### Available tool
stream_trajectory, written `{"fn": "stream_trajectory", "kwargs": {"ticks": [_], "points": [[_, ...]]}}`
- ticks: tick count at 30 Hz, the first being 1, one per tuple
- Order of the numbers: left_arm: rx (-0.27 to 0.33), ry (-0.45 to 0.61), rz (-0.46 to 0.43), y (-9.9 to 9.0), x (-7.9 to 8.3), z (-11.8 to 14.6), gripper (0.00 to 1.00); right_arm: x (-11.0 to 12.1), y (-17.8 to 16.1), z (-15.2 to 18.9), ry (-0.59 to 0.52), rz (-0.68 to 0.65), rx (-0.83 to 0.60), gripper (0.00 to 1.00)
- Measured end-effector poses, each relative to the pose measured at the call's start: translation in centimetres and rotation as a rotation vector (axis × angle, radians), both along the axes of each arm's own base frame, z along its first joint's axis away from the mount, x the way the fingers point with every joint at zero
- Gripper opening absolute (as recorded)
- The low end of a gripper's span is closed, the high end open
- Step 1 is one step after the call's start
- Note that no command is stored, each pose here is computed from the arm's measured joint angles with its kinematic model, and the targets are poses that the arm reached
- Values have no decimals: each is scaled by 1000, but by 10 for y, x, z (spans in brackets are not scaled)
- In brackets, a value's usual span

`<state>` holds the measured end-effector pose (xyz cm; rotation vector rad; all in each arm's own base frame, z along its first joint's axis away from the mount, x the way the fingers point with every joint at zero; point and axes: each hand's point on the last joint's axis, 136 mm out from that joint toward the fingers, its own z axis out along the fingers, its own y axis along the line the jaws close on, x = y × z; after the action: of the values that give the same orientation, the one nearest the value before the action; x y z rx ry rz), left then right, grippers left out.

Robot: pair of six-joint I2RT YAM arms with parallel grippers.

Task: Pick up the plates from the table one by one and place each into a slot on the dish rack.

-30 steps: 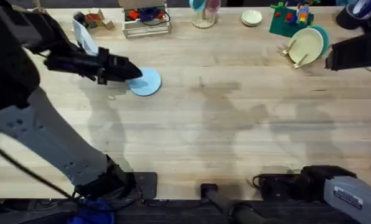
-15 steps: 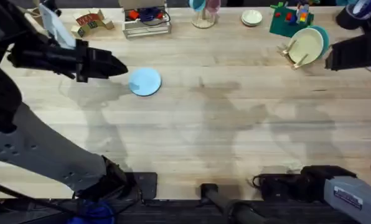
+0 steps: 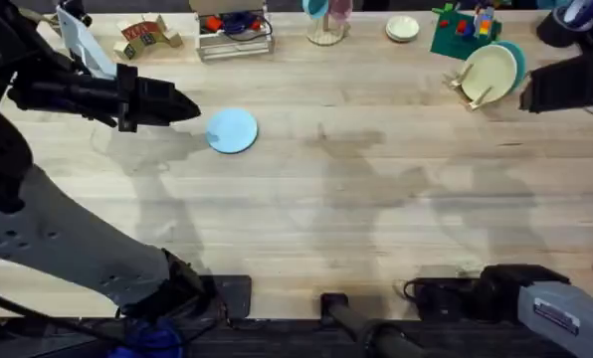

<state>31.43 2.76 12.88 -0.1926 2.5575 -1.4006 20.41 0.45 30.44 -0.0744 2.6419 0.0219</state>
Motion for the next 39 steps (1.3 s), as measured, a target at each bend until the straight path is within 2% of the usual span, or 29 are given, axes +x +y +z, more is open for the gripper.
{"fn": "stream_trajectory", "kwargs": {"ticks": [14, 24, 31, 33, 39], "points": [[32, -29, -31, -14, 17, -9, 39, 9, 0, -9, 46, 0, 0, 995], [-12, 64, -26, -12, 22, -49, 39, 9, 0, -9, 46, 0, 0, 995], [7, 139, -37, -6, 20, -92, 39, 9, 0, -9, 46, 0, 0, 995], [-12, 169, -21, -6, 20, -98, 39, 9, 0, -9, 47, 0, 0, 993], [-12, 186, -11, -6, 20, -99, 39, 9, 0, -9, 47, 0, 0, 995]]}}
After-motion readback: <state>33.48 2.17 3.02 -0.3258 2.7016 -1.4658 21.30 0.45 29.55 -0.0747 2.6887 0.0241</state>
